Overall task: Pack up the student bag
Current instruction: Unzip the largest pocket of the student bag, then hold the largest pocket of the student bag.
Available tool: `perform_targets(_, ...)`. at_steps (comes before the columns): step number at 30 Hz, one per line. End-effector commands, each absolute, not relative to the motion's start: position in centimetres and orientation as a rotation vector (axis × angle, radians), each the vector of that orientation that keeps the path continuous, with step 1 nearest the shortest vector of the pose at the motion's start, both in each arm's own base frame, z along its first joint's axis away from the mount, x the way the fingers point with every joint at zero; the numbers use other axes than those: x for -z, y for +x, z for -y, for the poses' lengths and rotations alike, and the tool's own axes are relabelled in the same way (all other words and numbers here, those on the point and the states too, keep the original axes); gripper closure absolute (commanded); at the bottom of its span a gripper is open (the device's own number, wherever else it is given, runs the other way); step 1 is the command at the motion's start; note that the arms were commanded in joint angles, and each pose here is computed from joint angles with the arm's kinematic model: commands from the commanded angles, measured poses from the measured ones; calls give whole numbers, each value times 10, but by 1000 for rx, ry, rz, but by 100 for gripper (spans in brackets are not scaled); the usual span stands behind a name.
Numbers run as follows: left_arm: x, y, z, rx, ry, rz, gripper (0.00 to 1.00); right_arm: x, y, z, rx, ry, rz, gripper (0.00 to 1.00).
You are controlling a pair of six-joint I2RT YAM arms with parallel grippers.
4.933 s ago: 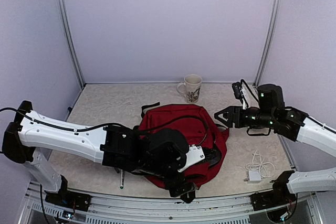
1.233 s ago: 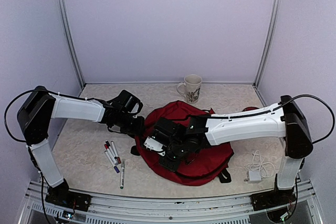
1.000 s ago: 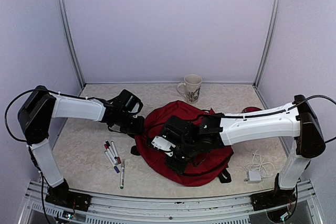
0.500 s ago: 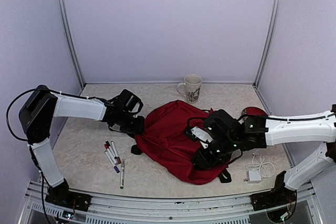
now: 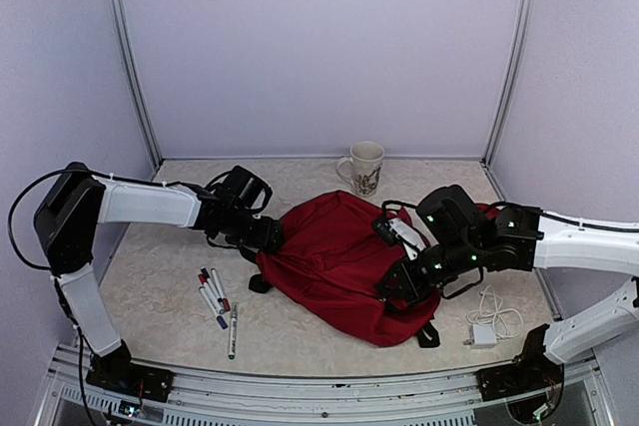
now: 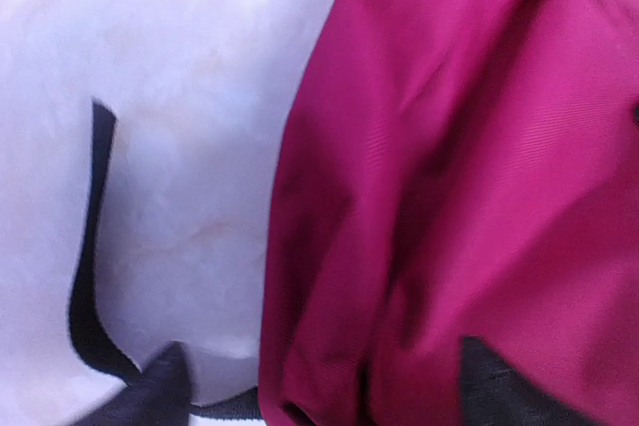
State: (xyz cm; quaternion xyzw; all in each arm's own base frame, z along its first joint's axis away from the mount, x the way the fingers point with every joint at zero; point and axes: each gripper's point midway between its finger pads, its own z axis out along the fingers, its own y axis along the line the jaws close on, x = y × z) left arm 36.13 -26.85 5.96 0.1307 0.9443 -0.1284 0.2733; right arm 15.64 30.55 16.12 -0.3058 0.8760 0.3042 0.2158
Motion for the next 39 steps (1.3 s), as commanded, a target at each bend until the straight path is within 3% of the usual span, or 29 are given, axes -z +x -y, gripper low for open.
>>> perform_targets(1, -156, 369, 282, 311, 404, -2235, 1, -203, 167, -340, -964, -946, -2267, 100)
perform_targets(6, -250, 328, 297, 304, 494, -1902, 1, -209, 179, -351, -1006, -953, -2241, 100)
perform_targets(8, -276, 288, 320, 413, 621, -1762, 2, -209, 185, -351, -1016, -930, -2245, 100)
perform_targets(10, -289, 253, 335, 557, 740, -1652, 8, -212, 191, -350, -1031, -898, -2242, 100)
perform_targets(13, -273, 218, 355, 600, 899, -1596, 28, -224, 201, -351, -1047, -853, -2218, 100)
perform_targets(16, -245, 191, 377, 556, 1075, -1563, 40, -234, 208, -351, -1045, -814, -2206, 100)
perform_targets(22, -186, 173, 410, 379, 1332, -1509, 40, -233, 211, -351, -1041, -794, -2213, 100)
perform_targets(25, -171, 178, 424, 377, 1388, -1493, 36, -235, 211, -352, -1051, -797, -2203, 100)
perform_targets(28, -156, 185, 437, 400, 1432, -1526, 37, -234, 213, -352, -1046, -795, -2211, 100)
perform_targets(31, -140, 199, 440, 328, 1415, -1576, 70, -236, 218, -346, -1030, -768, -2217, 100)
perform_targets(33, -131, 209, 436, 285, 1387, -1605, 82, -236, 222, -341, -1048, -722, -2225, 100)
perform_targets(34, -129, 212, 435, 287, 1377, -1618, 96, -238, 224, -338, -1065, -708, -2219, 100)
perform_targets(39, -140, 227, 421, 313, 1261, -1685, 100, -232, 239, -315, -1009, -626, -2248, 100)
